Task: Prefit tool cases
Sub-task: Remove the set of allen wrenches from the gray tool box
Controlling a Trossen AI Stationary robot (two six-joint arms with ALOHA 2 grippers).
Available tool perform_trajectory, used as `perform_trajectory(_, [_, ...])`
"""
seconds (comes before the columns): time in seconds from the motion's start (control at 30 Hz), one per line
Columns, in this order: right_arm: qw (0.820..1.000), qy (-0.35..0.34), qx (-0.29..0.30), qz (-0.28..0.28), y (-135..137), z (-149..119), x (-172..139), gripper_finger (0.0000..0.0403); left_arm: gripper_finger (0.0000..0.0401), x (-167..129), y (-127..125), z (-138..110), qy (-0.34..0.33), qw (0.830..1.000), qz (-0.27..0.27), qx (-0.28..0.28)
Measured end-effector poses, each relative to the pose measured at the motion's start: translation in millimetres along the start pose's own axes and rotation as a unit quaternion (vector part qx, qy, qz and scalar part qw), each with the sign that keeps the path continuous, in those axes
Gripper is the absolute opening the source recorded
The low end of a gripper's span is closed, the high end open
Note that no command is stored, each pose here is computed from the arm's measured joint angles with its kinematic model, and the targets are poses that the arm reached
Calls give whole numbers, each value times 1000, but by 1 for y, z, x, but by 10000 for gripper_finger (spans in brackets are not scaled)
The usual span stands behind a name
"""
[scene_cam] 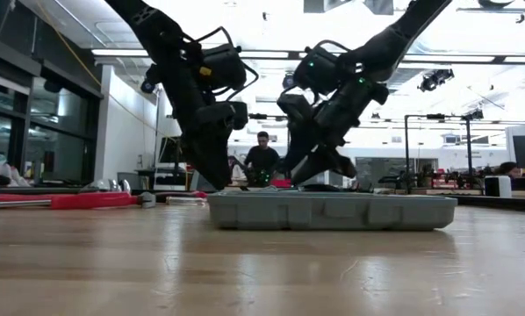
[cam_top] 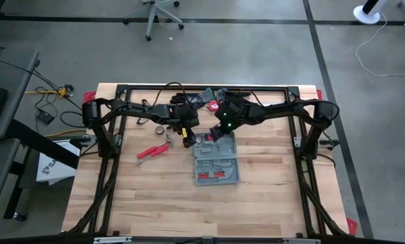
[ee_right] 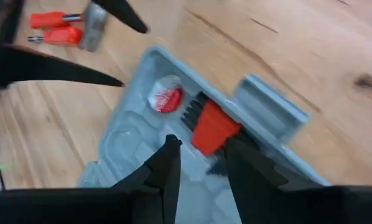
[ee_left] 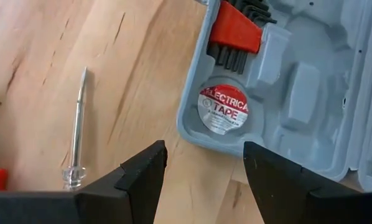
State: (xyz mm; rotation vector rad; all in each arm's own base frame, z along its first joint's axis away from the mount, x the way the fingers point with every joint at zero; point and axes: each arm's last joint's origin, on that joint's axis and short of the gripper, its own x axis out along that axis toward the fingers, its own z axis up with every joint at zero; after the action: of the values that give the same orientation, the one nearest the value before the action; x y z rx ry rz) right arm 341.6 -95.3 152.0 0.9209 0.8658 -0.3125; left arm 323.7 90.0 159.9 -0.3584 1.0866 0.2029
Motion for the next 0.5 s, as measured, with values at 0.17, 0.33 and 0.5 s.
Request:
perform_trajectory(0.17, [999, 32, -1, -41, -5, -7, -1, 118, 209, 3, 1, -2, -9, 1000, -1, -12])
perform_trajectory(0.33, [997, 29, -8, -70, -8, -8, -2, 118, 209, 11, 3, -14, -14, 999, -5, -32])
perform_trajectory(0.5, [998, 16, -13, -64, -7, -6, -1, 118, 209, 14, 0, -20, -17, 999, -11, -29])
